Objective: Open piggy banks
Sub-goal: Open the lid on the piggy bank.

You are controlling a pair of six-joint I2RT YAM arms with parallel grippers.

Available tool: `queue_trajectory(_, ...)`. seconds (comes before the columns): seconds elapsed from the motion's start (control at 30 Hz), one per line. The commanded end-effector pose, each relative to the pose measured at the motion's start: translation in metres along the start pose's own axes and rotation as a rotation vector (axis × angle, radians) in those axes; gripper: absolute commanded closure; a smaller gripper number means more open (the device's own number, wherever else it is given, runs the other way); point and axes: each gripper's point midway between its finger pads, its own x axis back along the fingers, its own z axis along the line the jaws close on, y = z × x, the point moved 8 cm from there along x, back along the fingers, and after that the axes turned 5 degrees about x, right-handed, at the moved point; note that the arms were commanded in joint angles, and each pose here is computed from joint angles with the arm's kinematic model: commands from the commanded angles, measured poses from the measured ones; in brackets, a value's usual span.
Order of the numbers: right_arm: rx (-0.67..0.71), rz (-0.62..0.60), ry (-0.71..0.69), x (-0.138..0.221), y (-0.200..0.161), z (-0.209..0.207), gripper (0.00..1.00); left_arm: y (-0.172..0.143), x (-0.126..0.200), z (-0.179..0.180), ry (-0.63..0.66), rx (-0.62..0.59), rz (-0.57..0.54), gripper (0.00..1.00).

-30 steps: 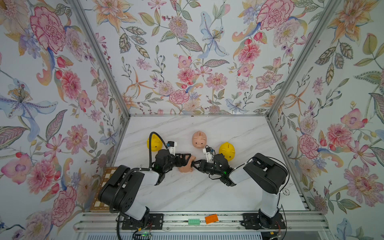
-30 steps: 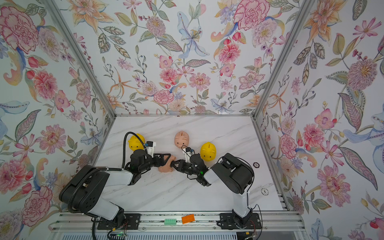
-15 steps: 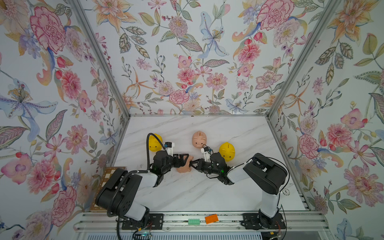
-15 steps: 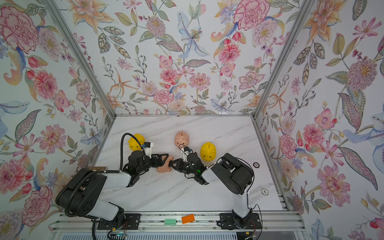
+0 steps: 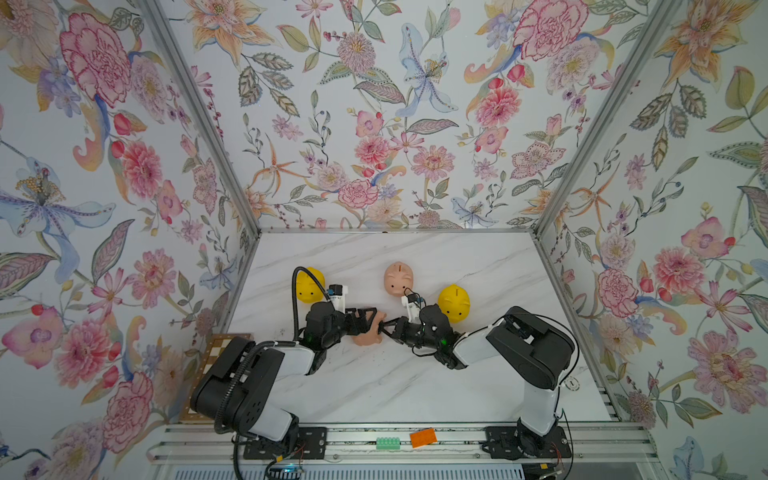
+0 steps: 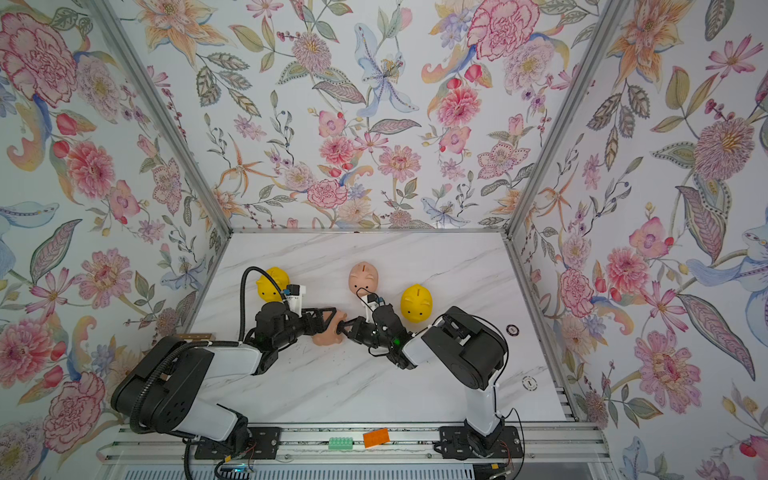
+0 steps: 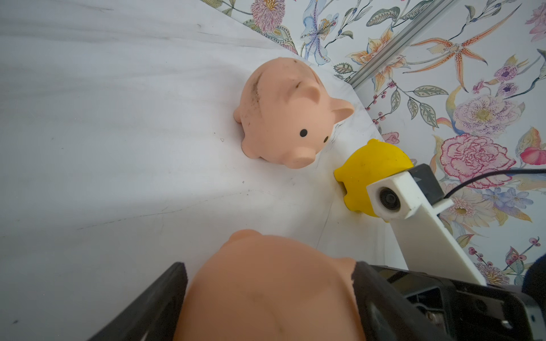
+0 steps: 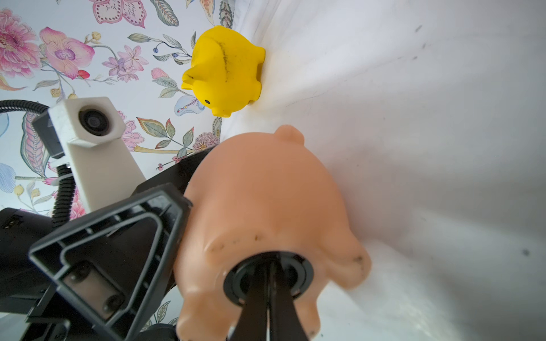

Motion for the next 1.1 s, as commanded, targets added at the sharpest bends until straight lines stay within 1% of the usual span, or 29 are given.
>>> queue_trajectory(0.0, 0.068, -0.05, 0.107, -0.007, 0.01, 0.031, 0.97, -0.036, 0.002, 0.006, -0.01, 0.057, 0.189, 0.11)
queue_trajectory(0.13, 0.093, -0.049, 0.115, -0.008, 0.008, 0.03, 1.0, -0.036, 0.001, 0.006, -0.005, 0.063, 0.203, 0.11)
queue_trajectory(0.53, 0.199, -0.042, 0.084, -0.01, -0.001, 0.031, 1.0, -0.038, -0.004, 0.007, 0.008, 0.094, 0.264, 0.11)
queue_trajectory(0.67, 0.235, -0.044, 0.076, -0.01, -0.002, 0.031, 1.0, -0.035, -0.005, 0.007, 0.006, 0.103, 0.262, 0.11)
queue_trajectory(0.77, 0.272, -0.041, 0.075, -0.01, -0.003, 0.031, 1.0, -0.042, -0.011, 0.015, 0.018, 0.132, 0.298, 0.11)
queue_trajectory(1.07, 0.372, -0.024, 0.088, -0.012, -0.011, 0.028, 1.0, -0.043, -0.013, 0.019, 0.028, 0.142, 0.315, 0.11)
